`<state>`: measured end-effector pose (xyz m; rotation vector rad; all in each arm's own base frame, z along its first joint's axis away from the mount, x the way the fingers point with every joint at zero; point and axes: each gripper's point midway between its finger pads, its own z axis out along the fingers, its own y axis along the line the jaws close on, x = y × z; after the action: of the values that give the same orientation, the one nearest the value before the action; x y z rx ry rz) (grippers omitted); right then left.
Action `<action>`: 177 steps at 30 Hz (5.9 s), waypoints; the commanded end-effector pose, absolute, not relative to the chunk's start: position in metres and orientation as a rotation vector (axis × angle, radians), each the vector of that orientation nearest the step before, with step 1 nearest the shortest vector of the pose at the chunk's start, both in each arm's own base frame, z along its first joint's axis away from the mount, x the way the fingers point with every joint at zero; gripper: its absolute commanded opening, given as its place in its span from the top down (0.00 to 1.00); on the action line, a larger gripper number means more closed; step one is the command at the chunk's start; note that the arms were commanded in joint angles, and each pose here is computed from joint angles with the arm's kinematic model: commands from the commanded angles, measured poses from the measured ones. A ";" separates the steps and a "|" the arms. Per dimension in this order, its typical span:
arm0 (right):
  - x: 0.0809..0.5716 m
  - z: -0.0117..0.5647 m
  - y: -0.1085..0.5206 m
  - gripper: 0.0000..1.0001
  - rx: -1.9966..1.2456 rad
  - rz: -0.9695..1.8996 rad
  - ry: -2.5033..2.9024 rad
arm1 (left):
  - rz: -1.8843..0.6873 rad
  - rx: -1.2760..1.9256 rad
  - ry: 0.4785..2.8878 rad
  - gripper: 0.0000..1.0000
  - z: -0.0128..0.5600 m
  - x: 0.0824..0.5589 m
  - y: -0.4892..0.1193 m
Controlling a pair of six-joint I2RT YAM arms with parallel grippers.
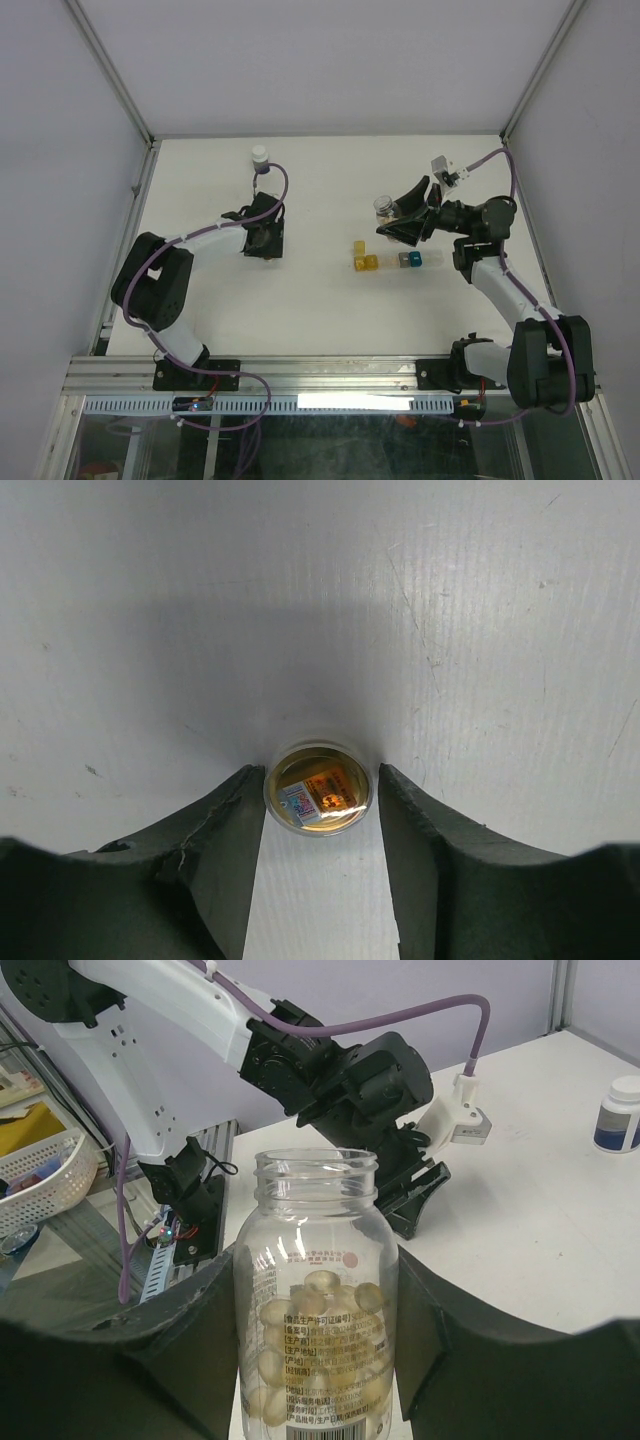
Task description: Sort the pills into containers
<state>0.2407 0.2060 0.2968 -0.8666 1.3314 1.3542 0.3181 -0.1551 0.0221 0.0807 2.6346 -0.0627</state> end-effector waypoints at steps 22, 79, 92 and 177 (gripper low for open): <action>0.220 0.304 0.191 1.00 -1.157 1.122 1.282 | -1.363 0.432 2.003 0.71 0.193 0.232 -0.325; 0.185 0.218 0.229 1.00 -1.508 0.806 1.399 | -1.722 0.398 1.694 0.72 0.267 0.189 -0.343; 0.188 0.207 0.236 1.00 -1.532 0.764 1.440 | -1.733 0.317 1.710 0.72 0.261 0.192 -0.348; 0.173 0.214 0.237 1.00 -1.493 1.000 1.468 | -1.527 0.368 1.383 0.01 0.296 0.169 -0.288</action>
<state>0.1659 0.2310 0.1908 -1.4962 1.5807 1.0109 0.1660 -0.3014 0.2539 0.6660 1.4575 -1.3539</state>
